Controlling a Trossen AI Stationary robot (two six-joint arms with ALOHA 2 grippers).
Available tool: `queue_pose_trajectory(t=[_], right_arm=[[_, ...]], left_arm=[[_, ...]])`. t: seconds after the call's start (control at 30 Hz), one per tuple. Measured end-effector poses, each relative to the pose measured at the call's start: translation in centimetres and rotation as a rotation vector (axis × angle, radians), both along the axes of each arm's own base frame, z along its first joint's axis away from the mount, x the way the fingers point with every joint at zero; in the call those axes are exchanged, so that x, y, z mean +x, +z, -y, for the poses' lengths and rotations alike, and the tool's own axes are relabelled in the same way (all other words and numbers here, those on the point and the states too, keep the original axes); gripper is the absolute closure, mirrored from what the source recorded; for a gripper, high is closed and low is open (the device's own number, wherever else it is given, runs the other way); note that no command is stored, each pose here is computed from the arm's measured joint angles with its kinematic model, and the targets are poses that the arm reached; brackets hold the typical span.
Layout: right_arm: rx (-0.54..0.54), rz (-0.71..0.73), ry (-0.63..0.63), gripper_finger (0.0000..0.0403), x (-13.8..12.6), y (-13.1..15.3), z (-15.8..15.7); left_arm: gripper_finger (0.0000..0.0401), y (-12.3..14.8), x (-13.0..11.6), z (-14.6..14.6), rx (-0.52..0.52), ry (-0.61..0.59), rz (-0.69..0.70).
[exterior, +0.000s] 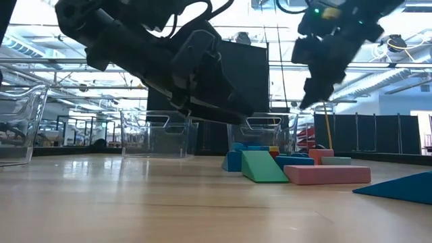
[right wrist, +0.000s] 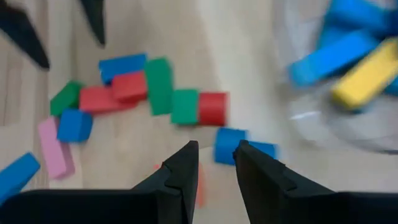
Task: Sort blocks by size
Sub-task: Put the pink rectangular block into the top right transparent bin
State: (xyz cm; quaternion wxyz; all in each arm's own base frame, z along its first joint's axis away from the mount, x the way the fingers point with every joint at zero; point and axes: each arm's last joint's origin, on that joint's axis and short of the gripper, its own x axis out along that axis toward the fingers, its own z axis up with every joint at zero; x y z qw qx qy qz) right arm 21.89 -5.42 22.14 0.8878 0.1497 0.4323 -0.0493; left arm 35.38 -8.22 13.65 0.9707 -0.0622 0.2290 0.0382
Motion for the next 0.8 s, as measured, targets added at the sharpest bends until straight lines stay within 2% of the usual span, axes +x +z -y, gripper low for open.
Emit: queue_pose_trajectory(t=[0.23, 0.5, 0.8], right_arm=[[-0.061, 0.124, 0.063, 0.0305, 0.3, -4.0, -4.0], [-0.030, 0.234, 0.221, 0.0305, 0.7, -3.9, -8.8], [-0.075, 0.213, 0.280, 0.0304, 1.3, -5.9, -12.8]], left_arm=[[0.0104, 0.0, 0.0, 0.0, -0.001, 0.000, 0.000], [0.0104, 0.0, 0.0, 0.1, -0.001, -0.001, 0.000], [0.0104, 0.0, -0.2, 0.7, -0.002, -0.018, 0.000]])
